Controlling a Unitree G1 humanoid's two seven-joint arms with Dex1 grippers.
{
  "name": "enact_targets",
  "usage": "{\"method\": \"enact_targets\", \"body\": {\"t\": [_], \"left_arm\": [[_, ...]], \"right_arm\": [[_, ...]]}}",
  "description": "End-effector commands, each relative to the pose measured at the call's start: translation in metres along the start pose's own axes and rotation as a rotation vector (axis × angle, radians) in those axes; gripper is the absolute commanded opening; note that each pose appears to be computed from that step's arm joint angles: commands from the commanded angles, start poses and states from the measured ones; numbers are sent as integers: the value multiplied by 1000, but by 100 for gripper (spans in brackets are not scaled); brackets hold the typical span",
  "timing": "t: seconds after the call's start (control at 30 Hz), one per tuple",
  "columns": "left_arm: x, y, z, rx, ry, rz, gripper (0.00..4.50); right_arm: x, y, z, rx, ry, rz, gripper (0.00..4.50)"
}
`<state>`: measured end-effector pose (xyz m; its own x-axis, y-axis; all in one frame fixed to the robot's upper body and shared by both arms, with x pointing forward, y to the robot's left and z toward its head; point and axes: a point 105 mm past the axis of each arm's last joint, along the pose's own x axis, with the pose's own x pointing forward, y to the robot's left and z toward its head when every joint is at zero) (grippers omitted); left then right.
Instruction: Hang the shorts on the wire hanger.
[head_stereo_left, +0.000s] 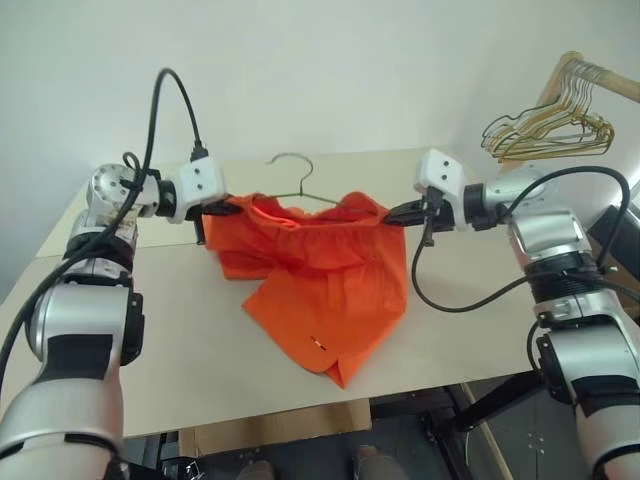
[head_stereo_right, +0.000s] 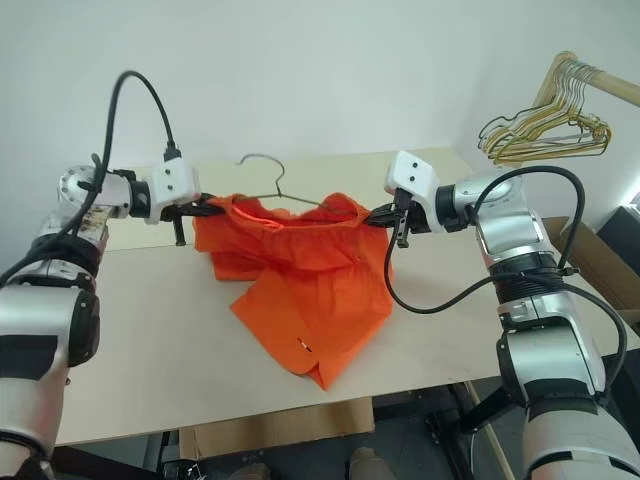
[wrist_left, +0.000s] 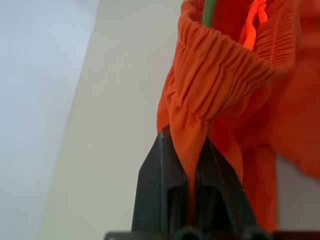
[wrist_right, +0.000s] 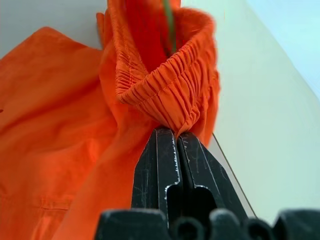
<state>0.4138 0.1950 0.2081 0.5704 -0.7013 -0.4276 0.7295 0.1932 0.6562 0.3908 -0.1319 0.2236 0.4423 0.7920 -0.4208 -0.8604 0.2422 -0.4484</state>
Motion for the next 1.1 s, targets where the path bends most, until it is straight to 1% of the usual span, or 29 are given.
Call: {"method": "enact_targets", "body": {"t": [0.03, 0.23, 0.3, 0.47, 0.53, 0.57, 0.67, 0.9, 1.03, 1.1], "left_arm": [[3, 8, 14, 54, -36, 30, 0], [11, 9, 23, 43, -86, 45, 0], [11, 10, 28, 32, -123, 40, 0], [10, 9, 28, 30, -128, 42, 0], [10, 8, 27, 26, -131, 37, 0], [10, 7, 27, 26, -132, 34, 0], [11, 5, 26, 31, -129, 26, 0], [11, 7, 30, 21, -157, 42, 0], [12, 9, 33, 24, -167, 51, 0], [12, 8, 33, 23, -172, 40, 0]], "right_arm": [[-9, -8, 37, -99, -96, -32, 2], [-5, -2, 43, -116, -106, -1, 2], [0, -4, 40, -123, -85, -22, 2], [0, -8, 41, -175, -88, -63, 2], [-1, -6, 40, -211, -76, -49, 48], [-1, -9, 40, -247, -62, -79, 71], [2, -14, 36, -312, -27, -115, 166], [3, -6, 22, -321, 5, -18, 166], [4, 2, 18, -321, -3, 53, 166], [5, 1, 18, -314, -3, 52, 166]]}}
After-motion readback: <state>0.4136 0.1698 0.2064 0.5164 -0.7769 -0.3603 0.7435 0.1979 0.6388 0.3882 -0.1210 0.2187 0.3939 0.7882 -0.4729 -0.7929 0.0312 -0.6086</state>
